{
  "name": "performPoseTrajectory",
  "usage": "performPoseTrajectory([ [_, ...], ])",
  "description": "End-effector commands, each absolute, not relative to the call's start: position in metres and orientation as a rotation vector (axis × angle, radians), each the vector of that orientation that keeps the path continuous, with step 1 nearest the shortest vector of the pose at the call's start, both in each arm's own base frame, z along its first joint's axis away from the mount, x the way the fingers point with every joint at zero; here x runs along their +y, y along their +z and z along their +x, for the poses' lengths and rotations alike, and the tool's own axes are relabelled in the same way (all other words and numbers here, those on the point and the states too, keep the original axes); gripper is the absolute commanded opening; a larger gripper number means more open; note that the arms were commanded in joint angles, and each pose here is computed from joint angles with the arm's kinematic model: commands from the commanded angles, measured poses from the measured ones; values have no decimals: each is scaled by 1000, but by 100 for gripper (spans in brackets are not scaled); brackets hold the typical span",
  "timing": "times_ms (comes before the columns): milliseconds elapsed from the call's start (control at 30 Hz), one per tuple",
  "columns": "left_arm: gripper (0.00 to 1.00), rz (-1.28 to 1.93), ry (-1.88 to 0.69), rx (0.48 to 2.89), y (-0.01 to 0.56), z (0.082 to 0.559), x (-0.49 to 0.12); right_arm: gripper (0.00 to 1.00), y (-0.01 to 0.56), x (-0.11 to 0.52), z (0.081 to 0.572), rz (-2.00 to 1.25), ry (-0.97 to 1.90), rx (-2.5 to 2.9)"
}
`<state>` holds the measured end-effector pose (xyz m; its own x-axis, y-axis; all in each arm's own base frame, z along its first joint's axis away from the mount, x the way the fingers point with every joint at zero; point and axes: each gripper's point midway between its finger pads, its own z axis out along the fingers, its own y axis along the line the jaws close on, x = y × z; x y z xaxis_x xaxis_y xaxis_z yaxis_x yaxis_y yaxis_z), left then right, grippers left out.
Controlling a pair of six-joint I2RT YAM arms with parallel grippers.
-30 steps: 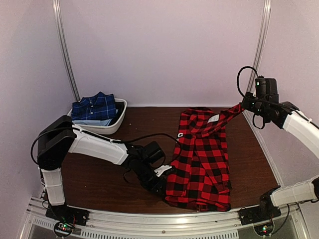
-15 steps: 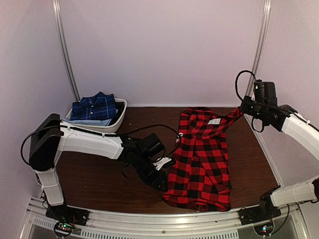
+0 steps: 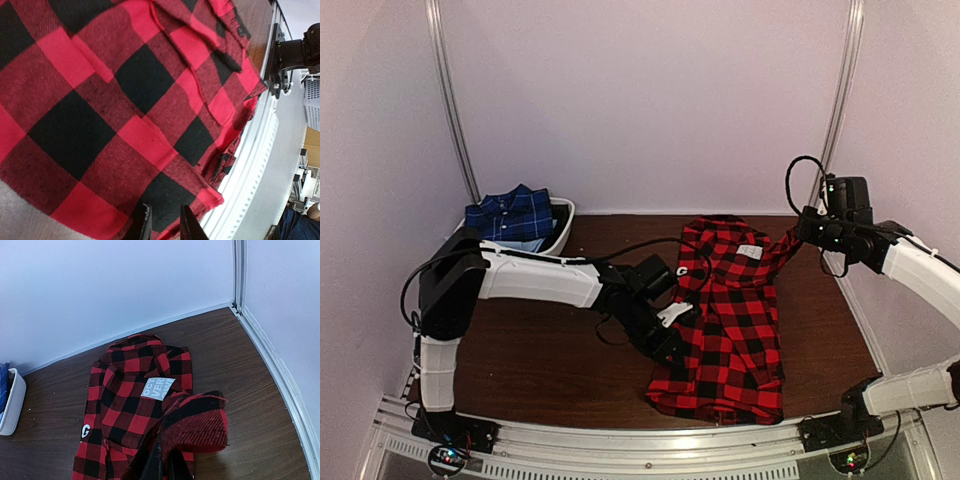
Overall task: Fold and stack the long sleeve shirts
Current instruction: Smooth out the rectangle-folded shirt at the center of the board.
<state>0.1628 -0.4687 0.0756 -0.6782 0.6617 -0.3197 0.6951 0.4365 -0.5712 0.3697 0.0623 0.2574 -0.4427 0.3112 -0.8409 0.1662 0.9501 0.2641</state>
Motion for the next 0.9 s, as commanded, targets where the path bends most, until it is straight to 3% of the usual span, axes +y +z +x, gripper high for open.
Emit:
performPoseTrajectory([
  [0, 21, 1337, -1158, 2626, 55, 143, -476, 3, 277, 66, 370, 337, 228, 1993],
  [233, 22, 1402, -1202, 2656, 35, 118, -476, 3, 270, 75, 374, 321, 276, 2013],
  [533, 32, 1426, -1241, 2638, 40, 112, -477, 3, 261, 86, 384, 298, 313, 2035],
  [700, 39, 1326, -1325, 2508, 101, 143, -487, 2, 256, 91, 387, 274, 324, 2055],
  [867, 41, 1107, -1280, 2397, 151, 221, -479, 2, 239, 112, 386, 195, 382, 2109],
])
